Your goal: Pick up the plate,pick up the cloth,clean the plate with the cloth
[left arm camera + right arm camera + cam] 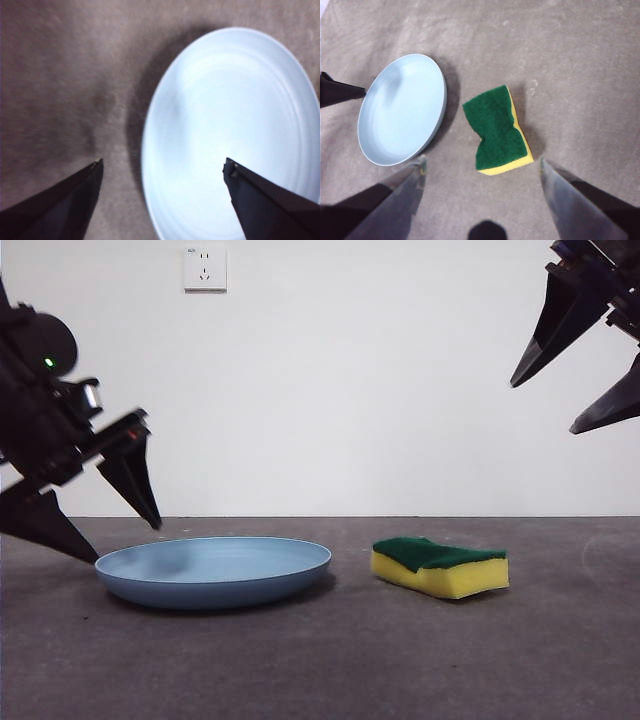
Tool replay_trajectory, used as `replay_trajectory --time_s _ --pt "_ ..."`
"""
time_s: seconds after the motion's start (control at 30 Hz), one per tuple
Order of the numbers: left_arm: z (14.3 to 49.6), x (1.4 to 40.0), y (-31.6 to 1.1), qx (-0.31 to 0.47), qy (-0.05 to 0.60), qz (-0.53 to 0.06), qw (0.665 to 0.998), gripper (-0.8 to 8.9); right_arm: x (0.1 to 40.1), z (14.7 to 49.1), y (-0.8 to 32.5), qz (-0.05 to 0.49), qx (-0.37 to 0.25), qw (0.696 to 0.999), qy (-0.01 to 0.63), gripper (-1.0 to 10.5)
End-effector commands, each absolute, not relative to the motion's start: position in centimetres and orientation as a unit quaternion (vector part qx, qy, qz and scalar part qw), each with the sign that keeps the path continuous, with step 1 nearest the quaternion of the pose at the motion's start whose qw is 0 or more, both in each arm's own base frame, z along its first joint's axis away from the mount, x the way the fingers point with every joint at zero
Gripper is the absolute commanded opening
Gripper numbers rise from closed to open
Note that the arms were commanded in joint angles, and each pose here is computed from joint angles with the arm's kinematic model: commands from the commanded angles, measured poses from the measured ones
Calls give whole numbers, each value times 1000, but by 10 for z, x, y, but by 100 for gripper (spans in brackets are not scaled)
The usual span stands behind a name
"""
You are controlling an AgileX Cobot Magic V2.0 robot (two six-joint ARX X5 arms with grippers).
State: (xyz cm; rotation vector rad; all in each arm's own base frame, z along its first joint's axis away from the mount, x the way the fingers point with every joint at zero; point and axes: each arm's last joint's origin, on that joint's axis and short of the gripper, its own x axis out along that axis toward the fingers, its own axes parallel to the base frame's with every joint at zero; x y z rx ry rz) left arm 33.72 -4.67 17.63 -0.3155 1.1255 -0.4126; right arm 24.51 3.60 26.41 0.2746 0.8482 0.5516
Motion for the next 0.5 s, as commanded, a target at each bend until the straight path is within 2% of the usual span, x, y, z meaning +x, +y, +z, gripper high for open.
replay_trajectory --time_s 0.03,0.07,0.2,0.23,0.37,0.5 --pt "166 340 -54 -145 537 -192 808 367 246 265 37 268 127 867 401 378" --pt "163 341 -57 -139 540 -188 809 340 246 265 37 268 127 867 401 378" --pt "158 342 -64 -122 541 -179 813 331 246 265 37 268 127 867 401 378" --pt "158 342 -65 -118 540 -178 814 295 246 265 37 268 127 867 401 378" --pt "158 342 -67 -107 537 -175 818 -1 246 265 37 268 127 867 401 378" --pt "159 343 -67 -98 533 -180 821 -8 246 266 37 269 126 867 400 378"
